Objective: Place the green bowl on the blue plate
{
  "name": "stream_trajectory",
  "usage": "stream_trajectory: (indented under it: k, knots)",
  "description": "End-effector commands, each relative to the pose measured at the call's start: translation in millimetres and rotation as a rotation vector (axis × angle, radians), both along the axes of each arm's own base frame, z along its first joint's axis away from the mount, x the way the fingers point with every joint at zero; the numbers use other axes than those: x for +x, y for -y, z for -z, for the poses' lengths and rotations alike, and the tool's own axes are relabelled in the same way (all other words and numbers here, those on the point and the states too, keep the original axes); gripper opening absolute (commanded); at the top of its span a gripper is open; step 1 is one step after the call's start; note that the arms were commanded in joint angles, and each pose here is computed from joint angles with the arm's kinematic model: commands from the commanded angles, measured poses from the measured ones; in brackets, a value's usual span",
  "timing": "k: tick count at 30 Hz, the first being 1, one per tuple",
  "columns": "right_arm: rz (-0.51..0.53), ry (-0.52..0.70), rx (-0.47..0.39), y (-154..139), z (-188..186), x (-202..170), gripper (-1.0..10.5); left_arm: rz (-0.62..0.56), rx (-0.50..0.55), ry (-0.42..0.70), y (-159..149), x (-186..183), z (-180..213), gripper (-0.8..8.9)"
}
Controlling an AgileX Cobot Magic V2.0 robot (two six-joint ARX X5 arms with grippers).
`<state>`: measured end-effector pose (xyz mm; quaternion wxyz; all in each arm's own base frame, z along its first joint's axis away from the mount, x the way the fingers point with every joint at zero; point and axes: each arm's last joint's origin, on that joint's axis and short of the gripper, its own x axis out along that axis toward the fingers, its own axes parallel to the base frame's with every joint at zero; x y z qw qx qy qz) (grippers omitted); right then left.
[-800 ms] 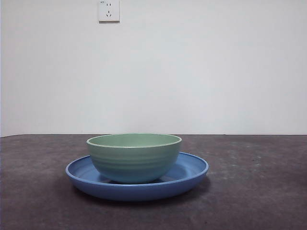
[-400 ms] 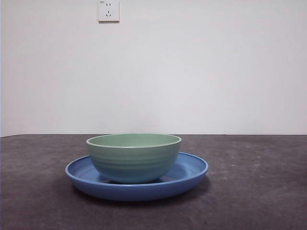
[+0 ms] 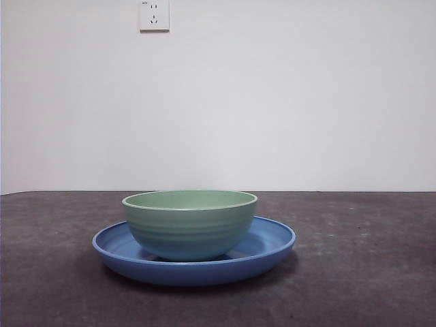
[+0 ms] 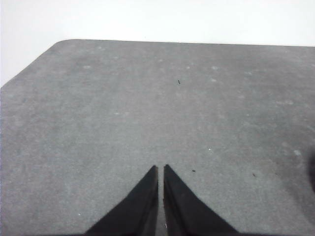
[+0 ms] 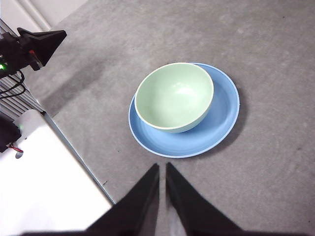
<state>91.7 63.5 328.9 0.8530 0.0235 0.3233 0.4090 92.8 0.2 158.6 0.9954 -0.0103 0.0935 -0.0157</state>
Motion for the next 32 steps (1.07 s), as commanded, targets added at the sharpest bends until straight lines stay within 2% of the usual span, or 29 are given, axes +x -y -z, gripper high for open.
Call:
stream_trajectory:
  k: [1,4,32]
  knots:
    - [-0.004,0.005,0.012,-1.2,-2.5,0.3,0.2,-0.008,-0.004,-0.02,-0.4,1.2,8.0,0.19]
    - [-0.005,0.005,0.012,-1.2,-2.5,0.3,0.2,-0.023,-0.008,0.007,-0.8,2.8,9.7,0.19]
    - [-0.004,0.005,0.012,-1.2,-2.5,0.3,0.2,-0.037,-0.022,0.007,-1.2,2.8,9.4,0.19]
